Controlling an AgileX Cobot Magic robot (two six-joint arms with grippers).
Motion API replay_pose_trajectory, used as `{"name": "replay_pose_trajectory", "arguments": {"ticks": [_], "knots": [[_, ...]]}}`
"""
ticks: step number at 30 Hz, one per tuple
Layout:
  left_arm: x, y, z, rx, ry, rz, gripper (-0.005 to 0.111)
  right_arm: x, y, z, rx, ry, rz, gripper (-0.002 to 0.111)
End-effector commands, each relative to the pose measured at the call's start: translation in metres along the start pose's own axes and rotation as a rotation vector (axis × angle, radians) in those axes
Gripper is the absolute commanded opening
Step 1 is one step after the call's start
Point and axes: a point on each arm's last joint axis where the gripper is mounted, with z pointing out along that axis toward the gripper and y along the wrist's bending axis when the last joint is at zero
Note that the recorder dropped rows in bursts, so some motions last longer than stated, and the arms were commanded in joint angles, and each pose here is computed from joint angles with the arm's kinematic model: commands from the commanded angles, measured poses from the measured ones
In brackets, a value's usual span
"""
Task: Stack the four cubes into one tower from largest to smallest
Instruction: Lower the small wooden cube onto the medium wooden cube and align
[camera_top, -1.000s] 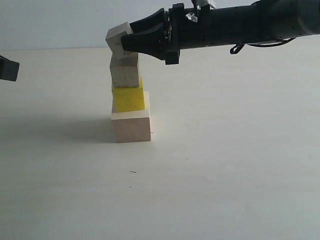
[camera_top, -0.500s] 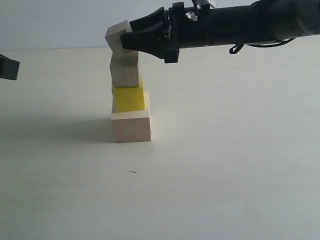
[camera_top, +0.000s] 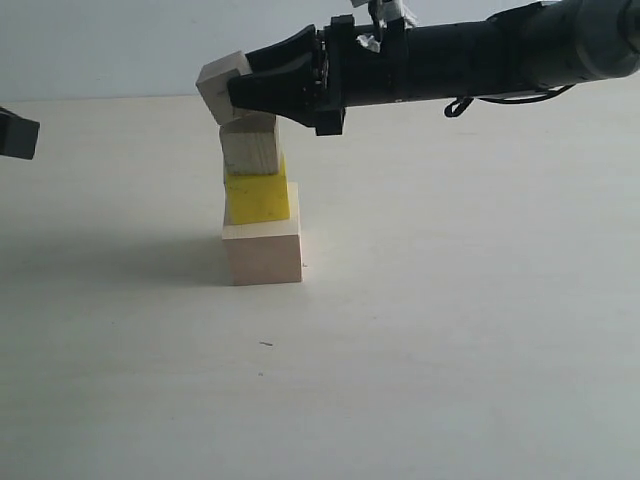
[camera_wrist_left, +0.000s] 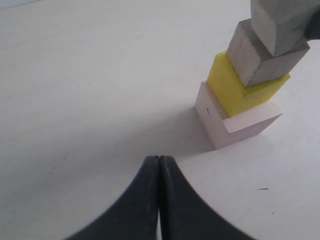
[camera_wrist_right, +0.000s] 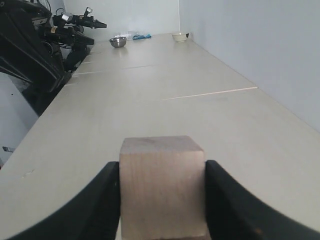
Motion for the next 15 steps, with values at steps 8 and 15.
{"name": "replay_pose_trajectory", "arguments": {"ticks": [8, 15], "knots": [[-0.0006, 0.0003, -0.0022, 0.002, -0.02, -0.005, 0.0, -0.003, 0.0008, 0.0003, -0.009, -0.01, -0.019, 0.0], [-0.0006, 0.0003, -0.0022, 0.002, -0.02, -0.005, 0.0, -0.003, 0.0008, 0.0003, -0.009, -0.01, -0.019, 0.0]]}}
